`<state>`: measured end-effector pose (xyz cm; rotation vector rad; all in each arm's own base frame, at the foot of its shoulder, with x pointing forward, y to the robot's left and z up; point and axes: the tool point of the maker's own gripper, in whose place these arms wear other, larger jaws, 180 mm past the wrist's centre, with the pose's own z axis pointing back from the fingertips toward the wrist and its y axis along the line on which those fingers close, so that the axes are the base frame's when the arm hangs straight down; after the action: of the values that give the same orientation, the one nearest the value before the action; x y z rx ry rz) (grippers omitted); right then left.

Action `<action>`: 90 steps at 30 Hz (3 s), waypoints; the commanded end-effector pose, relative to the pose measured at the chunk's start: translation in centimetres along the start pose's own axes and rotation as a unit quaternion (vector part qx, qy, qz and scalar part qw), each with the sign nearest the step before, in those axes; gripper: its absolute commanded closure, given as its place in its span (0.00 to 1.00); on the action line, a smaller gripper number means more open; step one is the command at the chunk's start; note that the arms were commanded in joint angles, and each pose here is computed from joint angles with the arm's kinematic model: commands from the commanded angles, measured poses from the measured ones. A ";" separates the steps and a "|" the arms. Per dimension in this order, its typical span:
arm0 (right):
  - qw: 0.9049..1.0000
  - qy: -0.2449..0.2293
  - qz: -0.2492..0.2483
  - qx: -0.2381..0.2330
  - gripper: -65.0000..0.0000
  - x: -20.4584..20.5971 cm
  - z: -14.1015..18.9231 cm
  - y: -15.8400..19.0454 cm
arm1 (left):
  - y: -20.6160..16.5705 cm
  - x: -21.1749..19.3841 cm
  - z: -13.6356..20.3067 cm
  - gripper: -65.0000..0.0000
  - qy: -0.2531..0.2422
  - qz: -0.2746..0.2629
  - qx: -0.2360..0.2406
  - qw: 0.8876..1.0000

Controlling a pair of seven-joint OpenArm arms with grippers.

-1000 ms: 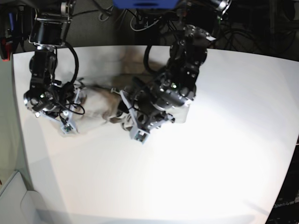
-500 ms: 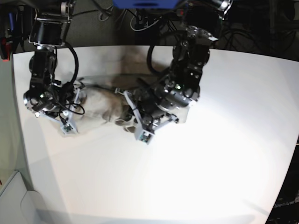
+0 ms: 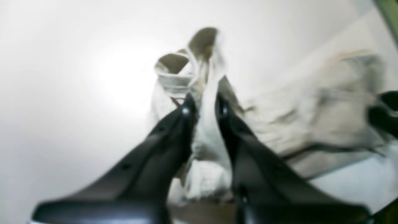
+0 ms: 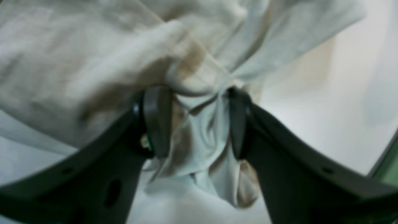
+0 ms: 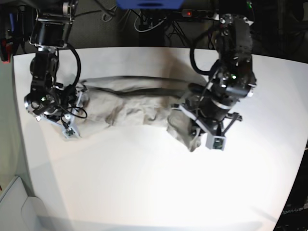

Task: Layout the t-shirt on the table in an organized manner, then fold the t-shirt properly

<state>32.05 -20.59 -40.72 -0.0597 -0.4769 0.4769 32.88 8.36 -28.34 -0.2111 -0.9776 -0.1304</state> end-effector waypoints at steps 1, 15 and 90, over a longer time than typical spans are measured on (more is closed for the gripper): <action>1.000 -0.025 0.003 -0.011 0.54 1.7 0.7 -0.9 | 0.7 1.8 0.7 1.00 -0.035 0.008 0.000 0.999; 1.000 -0.027 0.002 -0.009 0.54 1.7 0.6 -0.7 | 11.7 4.0 4.9 1.00 -0.082 0.084 0.077 0.990; 0.999 -0.031 0.005 -0.034 0.53 3.3 2.1 -2.5 | 2.1 -3.6 -2.1 0.98 0.010 0.135 -0.001 0.991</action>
<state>33.43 -21.10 -38.76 -0.0980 -0.4946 0.4751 32.25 10.60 -34.14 -0.3079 -0.8738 0.1183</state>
